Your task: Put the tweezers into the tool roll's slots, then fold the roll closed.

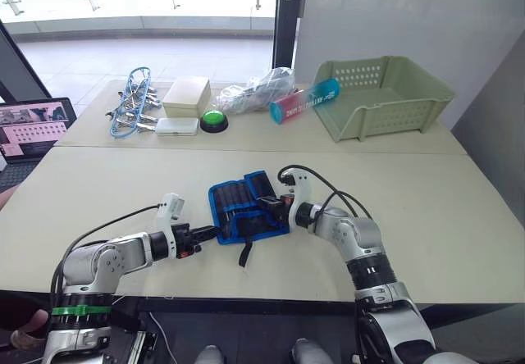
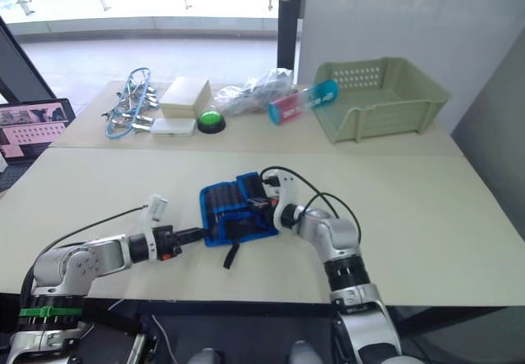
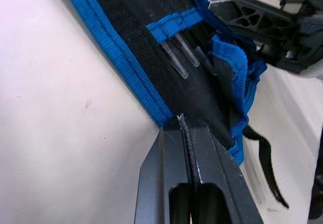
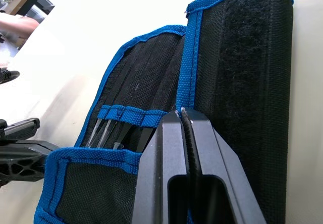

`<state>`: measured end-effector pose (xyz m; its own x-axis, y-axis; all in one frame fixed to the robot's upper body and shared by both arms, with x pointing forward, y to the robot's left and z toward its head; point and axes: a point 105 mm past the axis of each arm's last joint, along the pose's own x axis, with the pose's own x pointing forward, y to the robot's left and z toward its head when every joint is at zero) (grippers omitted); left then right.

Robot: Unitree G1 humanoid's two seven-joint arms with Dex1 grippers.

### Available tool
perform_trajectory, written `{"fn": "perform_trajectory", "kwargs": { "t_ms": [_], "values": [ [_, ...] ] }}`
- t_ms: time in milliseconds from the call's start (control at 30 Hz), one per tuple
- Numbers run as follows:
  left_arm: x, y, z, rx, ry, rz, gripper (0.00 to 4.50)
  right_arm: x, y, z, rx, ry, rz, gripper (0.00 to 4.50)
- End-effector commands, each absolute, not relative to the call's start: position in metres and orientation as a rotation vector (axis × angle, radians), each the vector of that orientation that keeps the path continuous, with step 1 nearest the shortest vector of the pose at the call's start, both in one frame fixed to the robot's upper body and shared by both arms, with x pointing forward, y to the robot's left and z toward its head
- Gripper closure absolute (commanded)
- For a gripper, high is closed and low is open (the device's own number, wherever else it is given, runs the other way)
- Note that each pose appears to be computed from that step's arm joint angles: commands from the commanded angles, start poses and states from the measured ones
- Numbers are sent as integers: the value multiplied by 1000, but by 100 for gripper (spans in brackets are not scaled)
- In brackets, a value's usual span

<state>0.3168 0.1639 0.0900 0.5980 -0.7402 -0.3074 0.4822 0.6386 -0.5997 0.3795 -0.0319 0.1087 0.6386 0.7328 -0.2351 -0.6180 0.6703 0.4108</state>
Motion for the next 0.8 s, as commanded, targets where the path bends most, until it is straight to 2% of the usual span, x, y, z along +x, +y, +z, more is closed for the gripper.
{"fn": "perform_trajectory", "kwargs": {
  "t_ms": [33,233,333,367,500,667,800],
  "values": [
    [318,152,90,-620,603,-741,450,382,-50,92,284,444,691,448],
    [323,160,99,-814,575,-700,450,383,-54,95,286,431,672,448],
    [317,170,105,-819,552,-703,450,383,-54,96,284,427,668,448],
    [316,171,106,-821,546,-704,394,383,-53,97,287,426,669,450],
    [313,190,125,-882,527,-712,267,382,-52,97,288,427,669,450],
    [304,202,116,-863,613,-677,104,382,-51,97,281,429,667,450],
    [300,190,105,-859,692,-686,104,383,-50,99,285,423,669,450]
  ]
}}
